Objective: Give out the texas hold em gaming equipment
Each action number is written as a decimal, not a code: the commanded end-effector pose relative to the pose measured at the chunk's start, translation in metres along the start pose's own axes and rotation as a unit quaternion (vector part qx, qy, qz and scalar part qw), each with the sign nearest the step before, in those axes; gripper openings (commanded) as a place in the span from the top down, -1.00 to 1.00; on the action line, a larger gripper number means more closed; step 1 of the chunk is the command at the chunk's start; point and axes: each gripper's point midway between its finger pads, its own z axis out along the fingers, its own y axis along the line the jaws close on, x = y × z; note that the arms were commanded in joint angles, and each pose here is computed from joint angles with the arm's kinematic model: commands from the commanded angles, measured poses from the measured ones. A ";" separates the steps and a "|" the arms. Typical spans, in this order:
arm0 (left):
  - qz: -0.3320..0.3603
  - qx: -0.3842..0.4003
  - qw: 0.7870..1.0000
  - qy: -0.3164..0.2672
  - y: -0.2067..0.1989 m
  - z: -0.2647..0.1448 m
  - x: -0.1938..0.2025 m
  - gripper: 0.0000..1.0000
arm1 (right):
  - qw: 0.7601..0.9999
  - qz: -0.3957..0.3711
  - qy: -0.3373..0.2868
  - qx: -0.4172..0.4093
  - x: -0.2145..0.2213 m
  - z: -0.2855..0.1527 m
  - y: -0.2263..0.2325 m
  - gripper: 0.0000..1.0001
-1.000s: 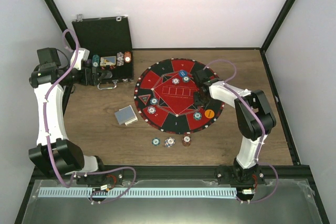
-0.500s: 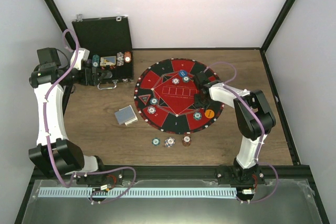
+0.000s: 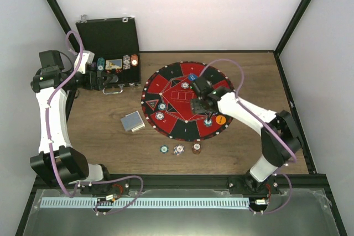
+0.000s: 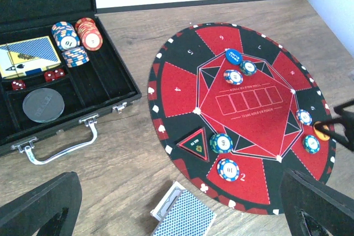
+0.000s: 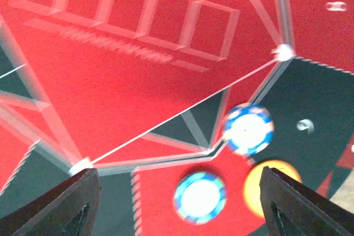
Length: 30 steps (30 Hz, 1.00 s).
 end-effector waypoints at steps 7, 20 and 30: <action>0.007 0.010 1.000 -0.011 -0.005 -0.003 -0.006 -1.00 | 0.991 -0.098 0.019 -0.085 0.085 -0.067 0.090 -0.79; 0.015 0.002 1.000 -0.010 -0.006 -0.008 -0.005 -1.00 | 0.984 -0.131 0.071 -0.097 0.150 -0.070 0.098 -0.73; 0.013 0.006 1.000 -0.013 -0.008 -0.008 -0.007 -1.00 | 0.984 -0.126 0.094 -0.080 0.173 -0.056 0.082 -0.52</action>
